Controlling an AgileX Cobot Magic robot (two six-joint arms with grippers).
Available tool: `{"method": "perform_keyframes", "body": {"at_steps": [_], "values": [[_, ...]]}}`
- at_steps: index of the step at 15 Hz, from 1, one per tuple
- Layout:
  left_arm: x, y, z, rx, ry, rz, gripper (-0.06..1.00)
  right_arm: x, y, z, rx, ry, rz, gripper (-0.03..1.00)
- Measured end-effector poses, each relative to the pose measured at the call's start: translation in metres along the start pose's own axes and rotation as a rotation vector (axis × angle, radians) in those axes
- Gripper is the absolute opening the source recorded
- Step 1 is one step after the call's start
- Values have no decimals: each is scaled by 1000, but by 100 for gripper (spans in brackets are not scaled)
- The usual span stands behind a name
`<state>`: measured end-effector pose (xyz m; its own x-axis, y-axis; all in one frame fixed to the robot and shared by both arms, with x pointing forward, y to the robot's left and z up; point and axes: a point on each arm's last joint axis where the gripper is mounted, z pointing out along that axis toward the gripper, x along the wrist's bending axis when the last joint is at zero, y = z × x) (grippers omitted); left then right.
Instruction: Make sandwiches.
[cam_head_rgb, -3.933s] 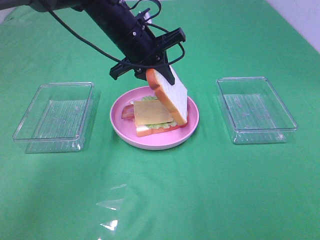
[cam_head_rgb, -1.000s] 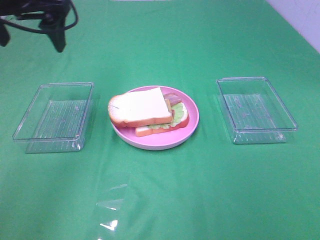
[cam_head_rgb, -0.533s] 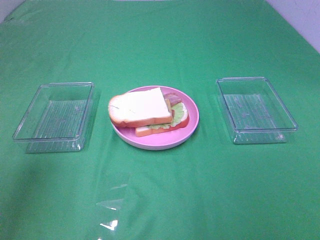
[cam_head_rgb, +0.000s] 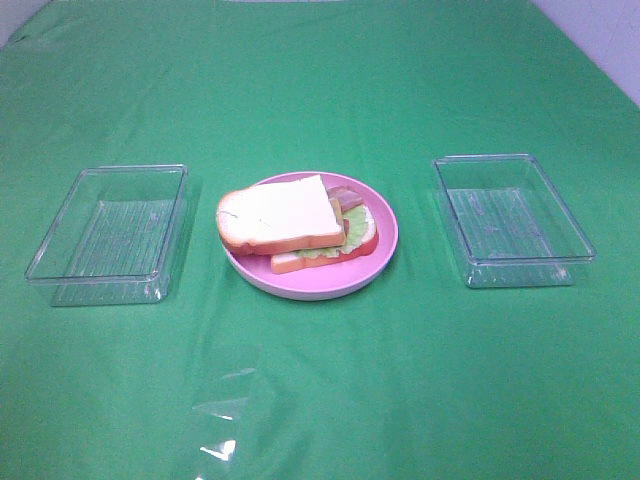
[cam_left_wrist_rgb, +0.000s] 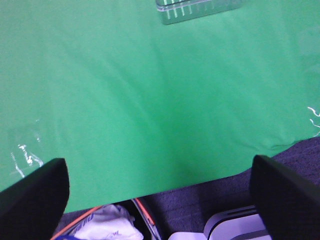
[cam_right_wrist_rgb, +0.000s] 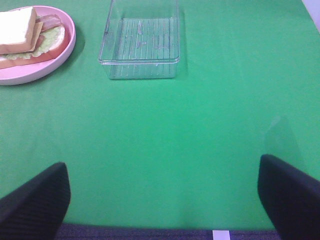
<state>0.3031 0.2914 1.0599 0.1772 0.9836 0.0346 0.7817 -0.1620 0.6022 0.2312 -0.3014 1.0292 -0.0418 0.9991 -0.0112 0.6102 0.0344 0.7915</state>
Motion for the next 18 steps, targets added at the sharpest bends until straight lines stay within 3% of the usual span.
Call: {"method": "perform_keyframes", "body": {"at_steps": [3,9,13,14,18], "values": [[-6,-25,-9,-140,-83,123,89,0,0,0,0,0,0,97],[-7,-31,-18,-224,-111,156,89,0,0,0,0,0,0,97],[-5,-45,-30,-333,-32,78,89,0,0,0,0,0,0,97],[-5,-56,-39,-419,39,22,89,0,0,0,0,0,0,97],[-7,-61,-42,-452,94,-22,89,0,0,0,0,0,0,97]]}}
